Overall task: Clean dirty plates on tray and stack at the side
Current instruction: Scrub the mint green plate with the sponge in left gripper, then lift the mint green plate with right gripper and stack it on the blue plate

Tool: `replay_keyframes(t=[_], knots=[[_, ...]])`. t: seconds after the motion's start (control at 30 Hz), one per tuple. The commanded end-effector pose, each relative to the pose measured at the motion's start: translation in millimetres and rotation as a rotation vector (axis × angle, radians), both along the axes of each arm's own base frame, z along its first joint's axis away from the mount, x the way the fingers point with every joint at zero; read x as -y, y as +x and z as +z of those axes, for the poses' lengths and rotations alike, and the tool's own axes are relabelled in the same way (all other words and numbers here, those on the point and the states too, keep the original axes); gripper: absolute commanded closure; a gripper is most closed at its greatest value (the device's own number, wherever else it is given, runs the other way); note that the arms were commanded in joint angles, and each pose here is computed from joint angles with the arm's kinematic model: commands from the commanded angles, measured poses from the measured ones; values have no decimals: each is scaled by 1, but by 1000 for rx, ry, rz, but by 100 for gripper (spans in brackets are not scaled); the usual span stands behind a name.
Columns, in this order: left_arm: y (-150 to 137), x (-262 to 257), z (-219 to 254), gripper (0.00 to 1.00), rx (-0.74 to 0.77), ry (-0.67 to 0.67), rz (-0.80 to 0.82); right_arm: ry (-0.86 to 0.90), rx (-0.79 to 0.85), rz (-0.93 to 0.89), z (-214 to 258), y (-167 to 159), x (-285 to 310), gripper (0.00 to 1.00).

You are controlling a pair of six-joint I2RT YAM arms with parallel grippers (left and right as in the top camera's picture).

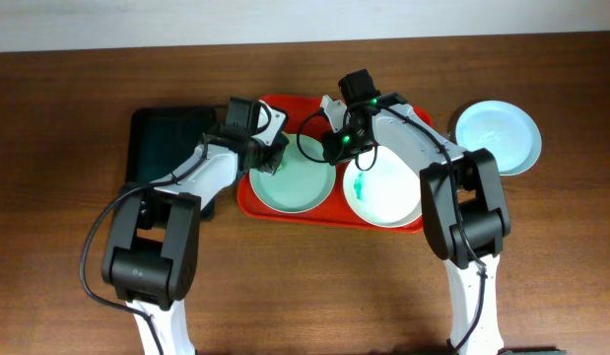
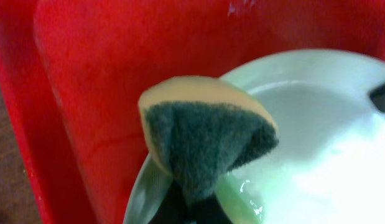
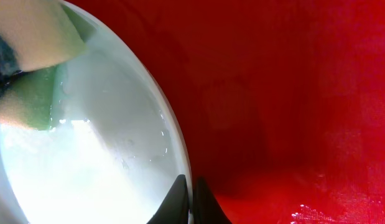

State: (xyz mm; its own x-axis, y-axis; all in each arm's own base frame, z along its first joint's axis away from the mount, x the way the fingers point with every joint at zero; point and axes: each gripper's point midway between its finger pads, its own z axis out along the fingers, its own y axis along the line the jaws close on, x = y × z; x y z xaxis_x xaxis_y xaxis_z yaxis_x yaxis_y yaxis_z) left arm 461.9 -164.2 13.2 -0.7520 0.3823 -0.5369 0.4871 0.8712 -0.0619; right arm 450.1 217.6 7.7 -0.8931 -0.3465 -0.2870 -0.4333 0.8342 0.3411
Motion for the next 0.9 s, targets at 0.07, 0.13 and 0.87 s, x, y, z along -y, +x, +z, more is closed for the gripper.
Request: replay_keyframes(t=[0.07,0.13,0.87], knots=[[-7,-20,-15,100,32,110,-19,-23,-23,7,-7,-10,0,96],[-23,-23,-23,100,-34,140,-47,-23,-23,7,-7,-10,0,96],[10,-32,38,100,325,178,139,-21,-17,6,-7,-8,0,96]])
